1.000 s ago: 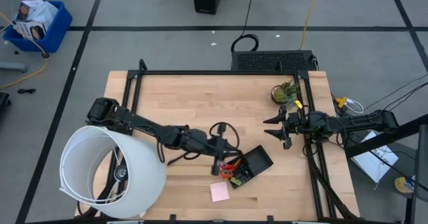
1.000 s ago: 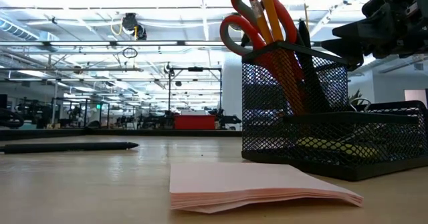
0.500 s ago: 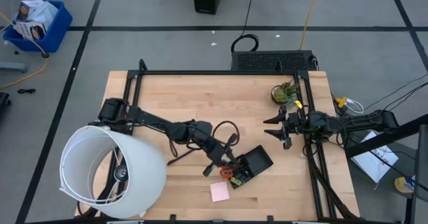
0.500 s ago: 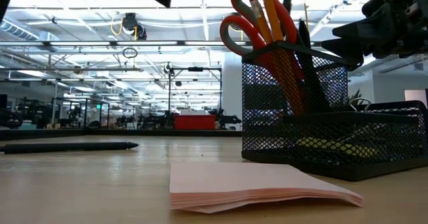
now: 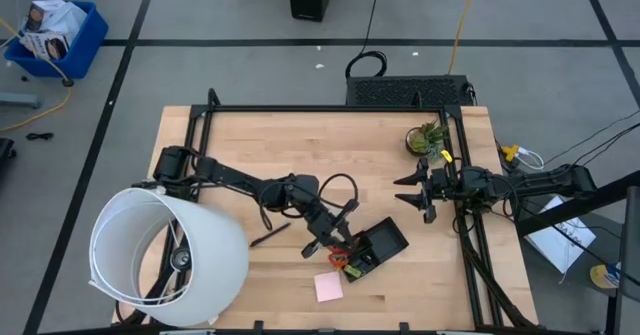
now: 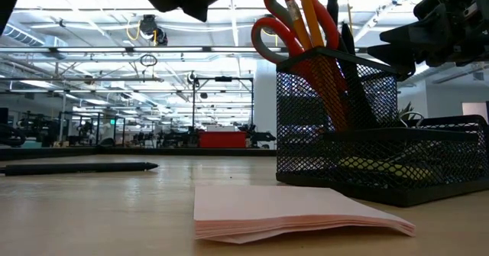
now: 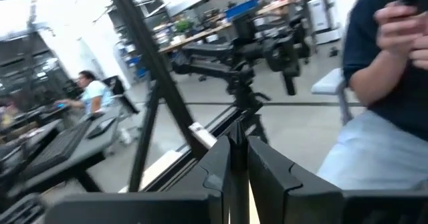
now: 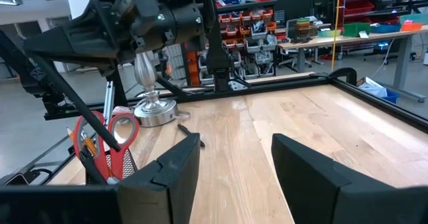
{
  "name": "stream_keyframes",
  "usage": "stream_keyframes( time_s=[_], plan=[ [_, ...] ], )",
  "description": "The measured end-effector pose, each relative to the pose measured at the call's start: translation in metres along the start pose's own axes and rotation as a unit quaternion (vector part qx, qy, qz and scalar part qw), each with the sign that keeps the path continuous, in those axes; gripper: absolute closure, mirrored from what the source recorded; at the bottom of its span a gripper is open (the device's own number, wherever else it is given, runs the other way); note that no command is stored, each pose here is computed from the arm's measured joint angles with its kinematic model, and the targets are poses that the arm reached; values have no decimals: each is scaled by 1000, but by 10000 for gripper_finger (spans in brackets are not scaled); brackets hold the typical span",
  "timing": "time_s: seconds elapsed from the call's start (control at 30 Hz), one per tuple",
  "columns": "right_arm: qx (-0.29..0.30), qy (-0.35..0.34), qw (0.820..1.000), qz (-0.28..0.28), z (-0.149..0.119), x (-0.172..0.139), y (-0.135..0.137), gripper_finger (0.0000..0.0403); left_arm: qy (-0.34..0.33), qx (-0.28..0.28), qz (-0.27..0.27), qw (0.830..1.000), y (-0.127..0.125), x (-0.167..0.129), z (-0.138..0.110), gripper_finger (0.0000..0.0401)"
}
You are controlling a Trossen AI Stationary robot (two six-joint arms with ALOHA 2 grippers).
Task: Pick and place office supplies into organizer
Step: Put the black pen into the black desk organizer
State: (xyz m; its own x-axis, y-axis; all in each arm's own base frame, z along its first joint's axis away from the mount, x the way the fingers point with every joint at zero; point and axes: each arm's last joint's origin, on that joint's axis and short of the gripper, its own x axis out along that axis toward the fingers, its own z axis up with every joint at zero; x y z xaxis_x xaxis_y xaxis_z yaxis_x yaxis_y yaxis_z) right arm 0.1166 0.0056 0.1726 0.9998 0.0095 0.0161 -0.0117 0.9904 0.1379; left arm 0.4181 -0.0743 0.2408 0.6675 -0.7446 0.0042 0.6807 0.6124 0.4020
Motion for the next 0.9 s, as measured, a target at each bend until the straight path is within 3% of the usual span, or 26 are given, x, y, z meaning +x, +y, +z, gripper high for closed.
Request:
stream_keyframes(
  time_s=[0.37,0.67,0.9],
  plan=[
    [0,0,1000,0,0,0,0,220,-13,0,-28,1000,-2,0,1,368],
    [0,0,1000,0,0,0,0,220,-15,-6,-34,999,-1,-1,0,338],
    [0,0,1000,0,0,0,0,220,-15,-9,-36,999,-1,-1,1,353]
  ],
)
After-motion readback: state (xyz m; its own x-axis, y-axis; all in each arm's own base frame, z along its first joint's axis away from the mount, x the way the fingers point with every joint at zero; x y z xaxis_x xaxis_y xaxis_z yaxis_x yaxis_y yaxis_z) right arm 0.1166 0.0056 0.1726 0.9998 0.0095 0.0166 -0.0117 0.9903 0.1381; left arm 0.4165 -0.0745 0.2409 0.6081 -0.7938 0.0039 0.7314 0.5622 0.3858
